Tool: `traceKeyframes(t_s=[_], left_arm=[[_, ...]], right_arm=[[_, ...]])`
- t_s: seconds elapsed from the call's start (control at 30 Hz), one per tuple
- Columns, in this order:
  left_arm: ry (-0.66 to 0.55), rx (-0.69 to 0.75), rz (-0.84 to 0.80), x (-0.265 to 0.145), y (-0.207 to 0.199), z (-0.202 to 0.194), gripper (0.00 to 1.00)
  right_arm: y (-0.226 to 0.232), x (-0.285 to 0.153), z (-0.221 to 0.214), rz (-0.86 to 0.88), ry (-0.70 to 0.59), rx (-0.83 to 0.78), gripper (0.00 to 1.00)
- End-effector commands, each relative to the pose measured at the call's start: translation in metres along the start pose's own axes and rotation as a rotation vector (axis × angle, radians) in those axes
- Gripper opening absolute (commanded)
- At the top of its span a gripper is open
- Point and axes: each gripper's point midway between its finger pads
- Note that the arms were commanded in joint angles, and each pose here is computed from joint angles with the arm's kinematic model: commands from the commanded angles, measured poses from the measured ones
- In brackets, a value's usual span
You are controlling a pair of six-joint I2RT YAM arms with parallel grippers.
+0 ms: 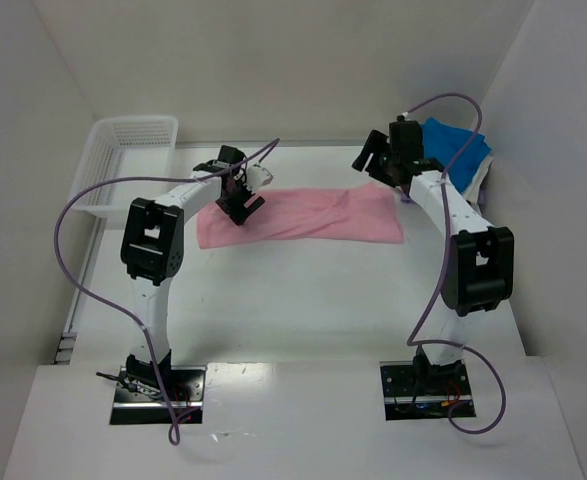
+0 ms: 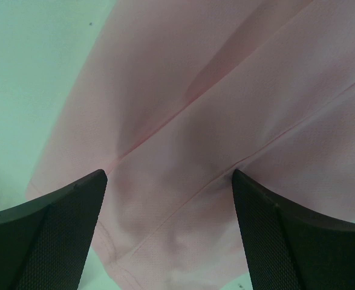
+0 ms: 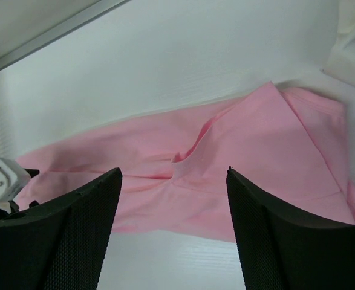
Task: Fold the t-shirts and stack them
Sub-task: Rotate the tshirt 90 degrees
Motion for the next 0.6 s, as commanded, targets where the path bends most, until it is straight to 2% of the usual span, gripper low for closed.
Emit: traceKeyframes(t_s=[0.0,0.23,0.4,0.57], left_arm=[[0.084,0.062,0.061,0.008,0.009,-0.025,0.92],[0.134,0.041,0.016,-0.005,-0.006,-0.038,0.92],[0.223,0.016,-0.065,-0.021,-0.055,-0.06,0.93],[0.299,-0.026,-0.161,-0.038,-0.11,-0.08,0.93]], right_arm=[[0.004,-0.018,0.0,0.002,-0.007,0.006,0.77],[0.004,-0.019,0.0,0.002,-0.007,0.01,0.82],[-0.004,-0.014,-0.008,-0.017,0.022,0.004,0.85],[-0.027,-0.004,-0.038,-0.116,0.127,-0.019,0.86]])
Point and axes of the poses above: each gripper's point midway between its finger pads, its own x axis out along the fingers, its own y axis along the line the jaws close on, z = x × y, and after that the axes turned 12 degrees about -x, right-handed
